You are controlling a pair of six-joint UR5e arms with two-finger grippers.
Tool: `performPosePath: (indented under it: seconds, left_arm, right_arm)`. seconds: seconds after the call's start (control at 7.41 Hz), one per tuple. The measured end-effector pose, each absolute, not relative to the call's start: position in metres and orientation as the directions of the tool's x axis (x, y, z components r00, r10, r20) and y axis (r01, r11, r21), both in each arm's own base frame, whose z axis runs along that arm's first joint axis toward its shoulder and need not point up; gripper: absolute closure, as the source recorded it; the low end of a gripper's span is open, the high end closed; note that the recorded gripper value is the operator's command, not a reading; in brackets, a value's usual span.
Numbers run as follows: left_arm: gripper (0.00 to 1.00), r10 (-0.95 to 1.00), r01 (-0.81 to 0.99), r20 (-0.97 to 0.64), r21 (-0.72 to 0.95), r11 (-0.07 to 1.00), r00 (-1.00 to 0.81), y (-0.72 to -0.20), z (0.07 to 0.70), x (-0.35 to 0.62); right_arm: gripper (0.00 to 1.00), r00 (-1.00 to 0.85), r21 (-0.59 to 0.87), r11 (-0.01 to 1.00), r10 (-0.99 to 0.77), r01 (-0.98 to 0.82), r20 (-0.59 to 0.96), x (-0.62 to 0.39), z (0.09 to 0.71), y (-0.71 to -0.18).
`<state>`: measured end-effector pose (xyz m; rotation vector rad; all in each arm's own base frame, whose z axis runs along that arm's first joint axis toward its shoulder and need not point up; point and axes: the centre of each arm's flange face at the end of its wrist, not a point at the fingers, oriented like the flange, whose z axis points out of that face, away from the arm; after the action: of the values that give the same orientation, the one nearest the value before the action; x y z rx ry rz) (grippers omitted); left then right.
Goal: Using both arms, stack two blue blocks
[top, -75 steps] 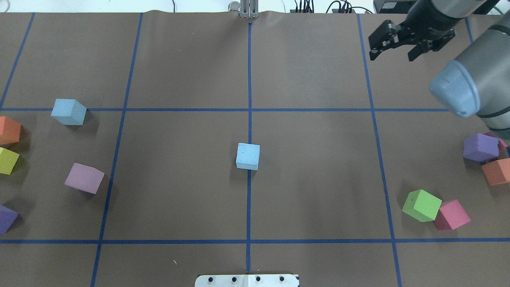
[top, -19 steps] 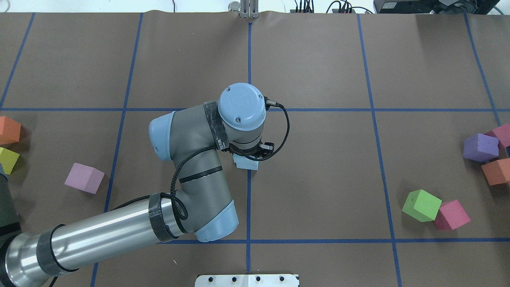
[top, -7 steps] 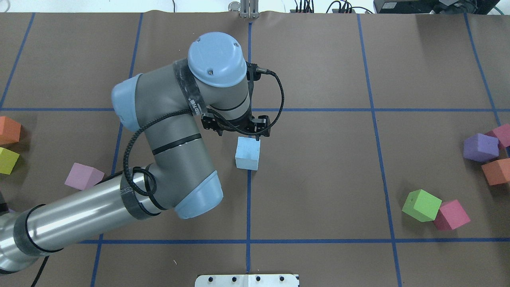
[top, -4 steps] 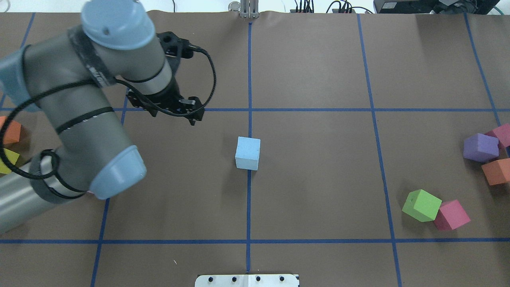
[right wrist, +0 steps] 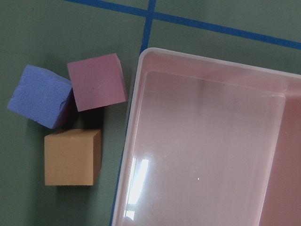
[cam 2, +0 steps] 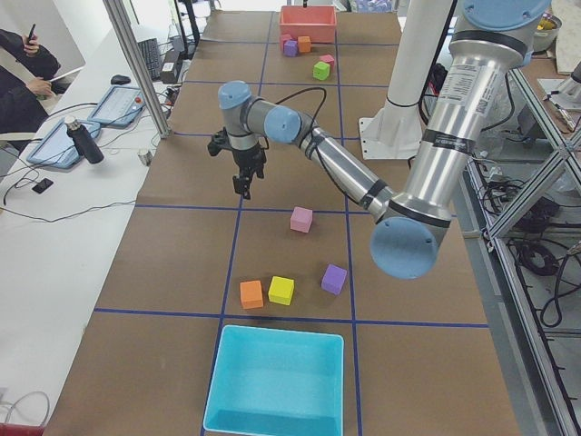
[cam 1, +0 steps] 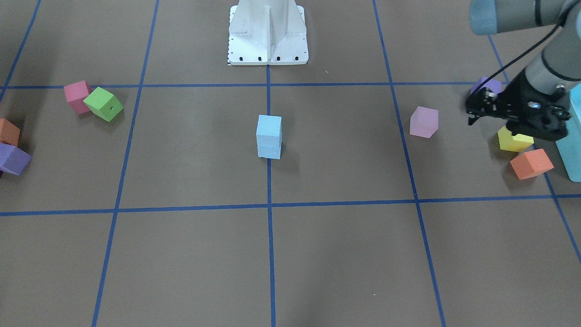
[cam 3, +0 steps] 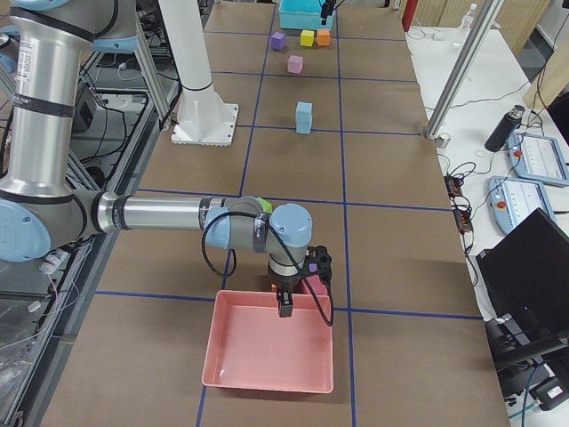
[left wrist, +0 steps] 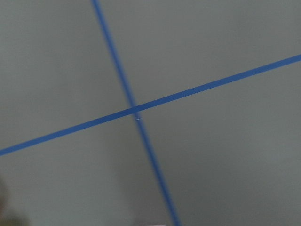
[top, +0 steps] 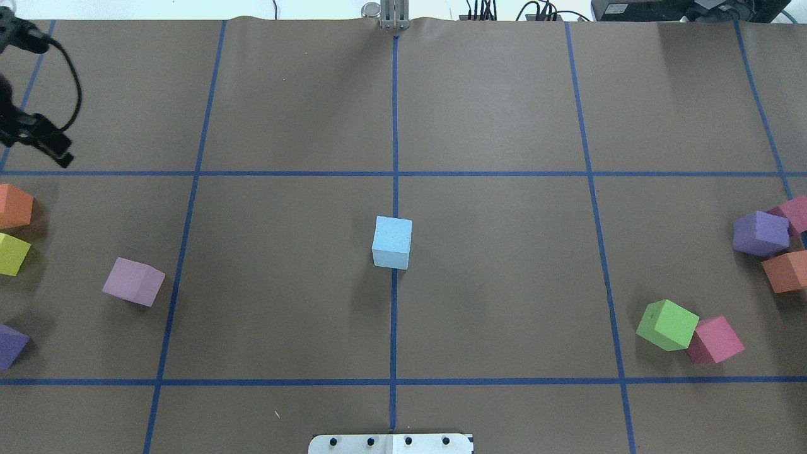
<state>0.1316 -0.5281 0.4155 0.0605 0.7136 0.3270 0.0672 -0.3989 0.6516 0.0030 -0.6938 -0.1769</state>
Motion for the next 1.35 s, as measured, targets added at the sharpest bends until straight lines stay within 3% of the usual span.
performPosePath:
  seconds: [0.54,1.35]
  left_arm:
    - [0.02,0.031,-0.036,-0.725,0.009,0.999,0.688,-0.485,0.570,-0.025]
    - [0.02,0.023,0.066,-0.747,0.090,0.994,0.665,-0.446,0.603,-0.071]
  right_arm:
    - [0.00,0.755,0.067,0.985,-0.166,0.161,0.635,0.067,0.649,-0.401]
    - [0.00,0.757,0.067,0.986,-0.158,0.150,0.634,0.067,0.645,-0.404]
